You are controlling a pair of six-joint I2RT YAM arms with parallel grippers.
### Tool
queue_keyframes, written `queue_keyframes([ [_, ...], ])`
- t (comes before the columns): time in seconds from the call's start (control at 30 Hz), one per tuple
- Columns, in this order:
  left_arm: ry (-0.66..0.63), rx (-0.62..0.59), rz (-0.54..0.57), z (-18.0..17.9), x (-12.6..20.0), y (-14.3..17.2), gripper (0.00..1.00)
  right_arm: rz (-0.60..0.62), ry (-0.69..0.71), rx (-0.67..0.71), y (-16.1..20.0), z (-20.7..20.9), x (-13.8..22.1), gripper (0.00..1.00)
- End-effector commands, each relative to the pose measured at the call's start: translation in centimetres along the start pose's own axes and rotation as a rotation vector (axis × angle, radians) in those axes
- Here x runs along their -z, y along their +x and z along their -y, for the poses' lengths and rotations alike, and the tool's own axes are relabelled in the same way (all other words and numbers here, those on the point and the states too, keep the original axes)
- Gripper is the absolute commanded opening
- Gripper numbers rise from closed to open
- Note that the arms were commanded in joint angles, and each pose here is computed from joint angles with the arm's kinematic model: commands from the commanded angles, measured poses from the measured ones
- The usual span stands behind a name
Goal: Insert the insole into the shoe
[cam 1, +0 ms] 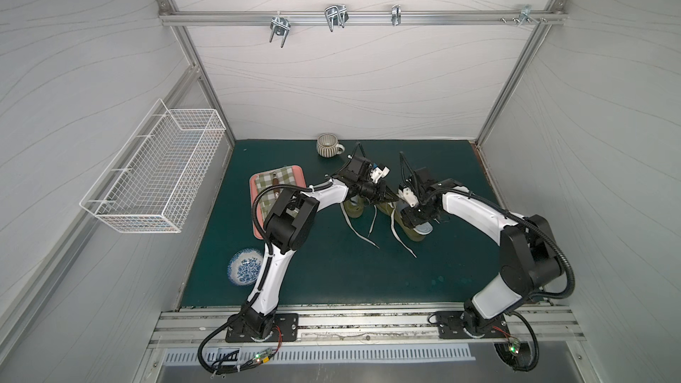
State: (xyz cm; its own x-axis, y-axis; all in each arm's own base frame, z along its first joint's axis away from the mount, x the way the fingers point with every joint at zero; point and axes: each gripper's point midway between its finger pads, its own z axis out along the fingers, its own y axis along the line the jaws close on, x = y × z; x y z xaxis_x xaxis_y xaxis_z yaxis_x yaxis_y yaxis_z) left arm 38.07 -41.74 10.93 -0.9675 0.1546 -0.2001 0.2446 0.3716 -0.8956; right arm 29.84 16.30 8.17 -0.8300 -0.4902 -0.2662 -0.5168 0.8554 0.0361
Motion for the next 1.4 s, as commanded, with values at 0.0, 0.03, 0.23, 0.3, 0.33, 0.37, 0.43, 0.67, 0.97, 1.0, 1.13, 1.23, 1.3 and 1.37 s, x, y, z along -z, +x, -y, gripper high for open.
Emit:
queue_keyframes([
  [0.0,0.032,-0.083,0.039,3.1,0.7,-1.4,0.0,-0.014,0.01,0.0,0.6,-0.1,1.8,0.74],
  [0.03,0.032,-0.084,0.04,3.1,0.8,-1.4,0.0,-0.012,0.013,0.0,0.5,-0.1,1.9,0.77],
  [0.23,0.036,-0.082,0.038,3.2,0.7,-1.5,0.0,-0.041,0.034,-0.013,1.1,0.2,2.6,0.87],
  [0.3,0.036,-0.081,0.035,3.1,0.7,-1.4,0.0,-0.063,0.029,-0.016,1.6,0.1,2.6,0.87],
  [0.33,0.033,-0.078,0.033,3.1,0.6,-1.4,0.0,-0.072,0.021,-0.022,1.9,0.0,2.6,0.87],
  [0.37,0.034,-0.077,0.034,3.0,0.7,-1.4,0.0,-0.077,0.019,-0.029,2.1,-0.1,2.5,0.87],
  [0.43,0.037,-0.083,0.034,3.4,0.8,-1.4,0.0,-0.074,0.015,-0.042,2.3,0.0,2.2,0.87],
  [0.67,0.033,-0.075,0.034,3.0,0.6,-1.4,0.0,-0.079,0.016,-0.081,2.8,0.8,2.4,0.75],
  [0.97,0.027,-0.073,0.033,2.8,0.6,-1.3,0.0,-0.141,-0.028,-0.096,3.7,-0.1,1.6,0.76],
  [1.0,0.026,-0.07,0.032,2.7,0.6,-1.3,0.0,-0.14,-0.033,-0.099,3.7,-0.2,1.6,0.77],
  [1.13,0.028,-0.071,0.031,2.8,0.6,-1.3,0.0,-0.158,-0.038,-0.105,4.0,-0.4,1.5,0.78],
  [1.23,0.027,-0.072,0.033,2.8,0.6,-1.3,0.0,-0.169,-0.035,-0.093,4.1,-0.5,1.4,0.75],
  [1.3,0.03,-0.075,0.034,2.9,0.6,-1.4,0.0,-0.177,-0.017,-0.08,4.1,-0.4,1.3,0.68],
  [1.37,0.03,-0.074,0.031,2.8,0.6,-1.4,0.0,-0.182,-0.008,-0.07,4.0,-0.4,1.3,0.6],
])
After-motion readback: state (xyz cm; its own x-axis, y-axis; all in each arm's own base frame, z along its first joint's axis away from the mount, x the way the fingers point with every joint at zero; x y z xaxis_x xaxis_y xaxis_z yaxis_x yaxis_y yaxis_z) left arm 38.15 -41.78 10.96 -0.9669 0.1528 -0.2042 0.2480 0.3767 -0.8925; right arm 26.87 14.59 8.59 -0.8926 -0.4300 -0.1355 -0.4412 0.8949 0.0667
